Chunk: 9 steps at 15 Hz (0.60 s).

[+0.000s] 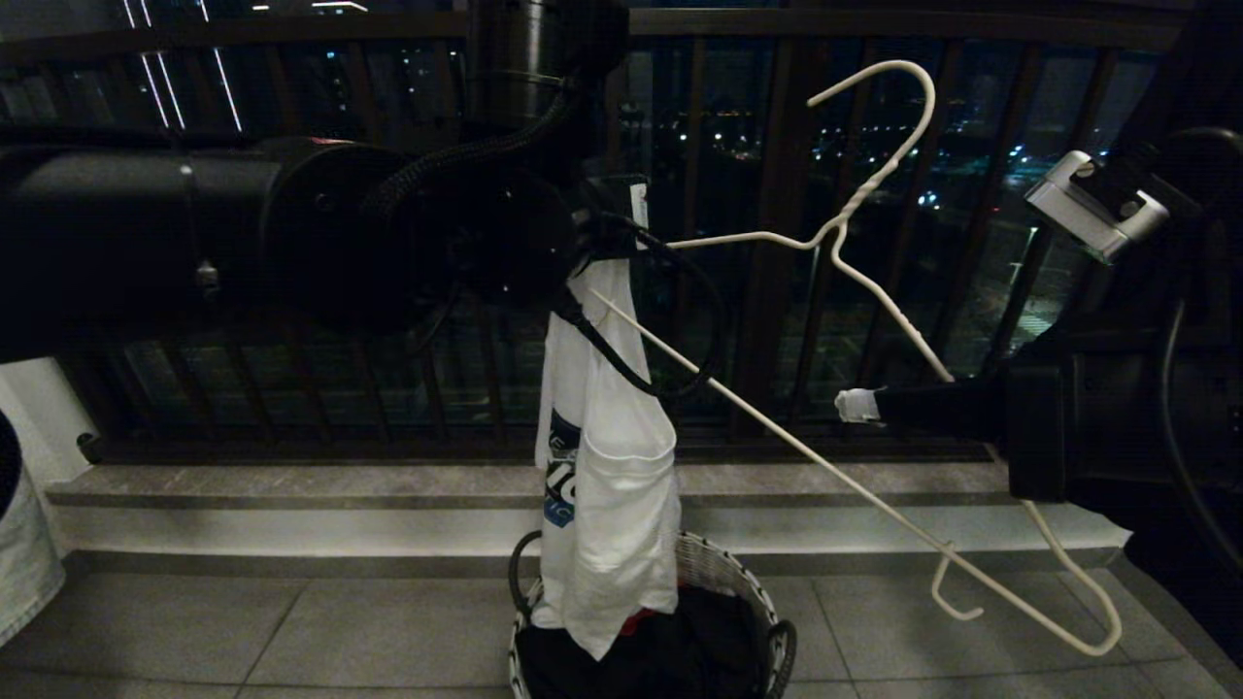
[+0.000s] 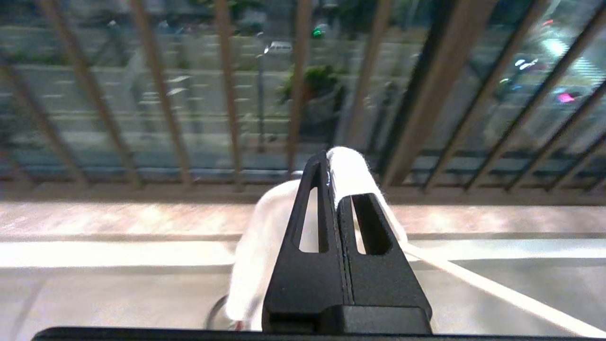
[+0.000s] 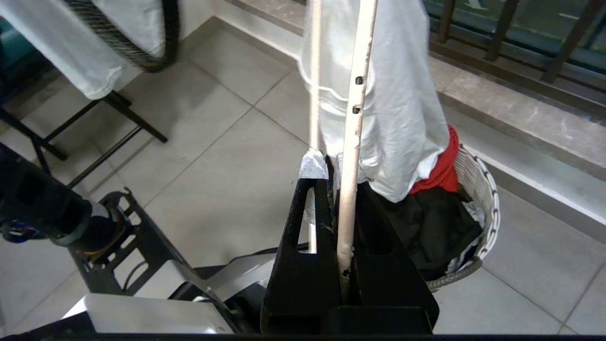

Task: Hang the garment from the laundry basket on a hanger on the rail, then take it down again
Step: Hang the clothes on the clothes rack

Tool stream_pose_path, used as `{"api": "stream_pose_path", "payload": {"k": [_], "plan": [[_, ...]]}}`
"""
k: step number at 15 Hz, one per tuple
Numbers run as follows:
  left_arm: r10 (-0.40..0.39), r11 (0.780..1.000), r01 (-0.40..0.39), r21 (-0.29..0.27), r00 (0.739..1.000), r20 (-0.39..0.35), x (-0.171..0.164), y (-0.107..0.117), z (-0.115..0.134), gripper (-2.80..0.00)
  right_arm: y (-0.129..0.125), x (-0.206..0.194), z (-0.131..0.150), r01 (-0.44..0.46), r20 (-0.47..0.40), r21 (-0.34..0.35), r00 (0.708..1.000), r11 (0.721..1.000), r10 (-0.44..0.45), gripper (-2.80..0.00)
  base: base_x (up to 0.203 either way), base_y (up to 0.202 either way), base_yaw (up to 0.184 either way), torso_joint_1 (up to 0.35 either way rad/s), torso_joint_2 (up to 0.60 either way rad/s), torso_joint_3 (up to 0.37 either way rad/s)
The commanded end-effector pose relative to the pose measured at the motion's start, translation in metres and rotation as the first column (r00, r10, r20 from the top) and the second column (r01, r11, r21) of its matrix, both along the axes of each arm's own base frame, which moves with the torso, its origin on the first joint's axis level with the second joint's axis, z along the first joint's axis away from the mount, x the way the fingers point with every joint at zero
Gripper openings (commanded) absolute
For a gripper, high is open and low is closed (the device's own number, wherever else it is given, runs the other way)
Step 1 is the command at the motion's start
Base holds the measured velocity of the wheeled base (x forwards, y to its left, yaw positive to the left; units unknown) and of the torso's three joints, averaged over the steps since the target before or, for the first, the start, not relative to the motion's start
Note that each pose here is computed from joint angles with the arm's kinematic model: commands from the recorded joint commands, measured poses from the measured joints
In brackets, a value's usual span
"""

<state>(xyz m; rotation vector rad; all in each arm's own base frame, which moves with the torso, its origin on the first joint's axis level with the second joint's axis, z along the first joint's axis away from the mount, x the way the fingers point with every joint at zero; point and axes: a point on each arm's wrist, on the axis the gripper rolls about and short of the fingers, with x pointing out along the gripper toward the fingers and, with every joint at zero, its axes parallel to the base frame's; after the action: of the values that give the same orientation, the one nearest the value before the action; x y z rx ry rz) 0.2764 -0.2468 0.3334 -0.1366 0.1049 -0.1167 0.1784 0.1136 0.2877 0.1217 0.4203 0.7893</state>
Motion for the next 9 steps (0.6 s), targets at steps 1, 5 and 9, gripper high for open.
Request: {"api": "stream_pose_path", "payload": {"k": [1,5,9], "plan": [[0.016,1.000,-0.015,-0.006,1.000,0.008,-0.006,0.006,0.008,-2.80,0.000,0.000,0.000,0.003,0.001,0.000,1.000,1.000,-0.003,-2.80,0.000,0.000,0.000,0.000,0.00,0.000],[0.000,0.999,0.002,0.035,0.999,-0.038,-0.017,0.008,0.014,-2.80,0.000,0.003,0.001,0.036,0.023,0.000,0.999,0.999,-0.036,-2.80,0.000,0.000,0.000,0.000,0.00,0.000],[-0.072,0.995,0.078,0.061,0.993,-0.094,-0.034,-0.014,0.012,-2.80,0.002,0.006,-0.002,0.034,0.013,-0.007,0.999,0.999,-0.034,-2.80,0.000,0.000,0.000,0.000,0.00,0.000]]}}
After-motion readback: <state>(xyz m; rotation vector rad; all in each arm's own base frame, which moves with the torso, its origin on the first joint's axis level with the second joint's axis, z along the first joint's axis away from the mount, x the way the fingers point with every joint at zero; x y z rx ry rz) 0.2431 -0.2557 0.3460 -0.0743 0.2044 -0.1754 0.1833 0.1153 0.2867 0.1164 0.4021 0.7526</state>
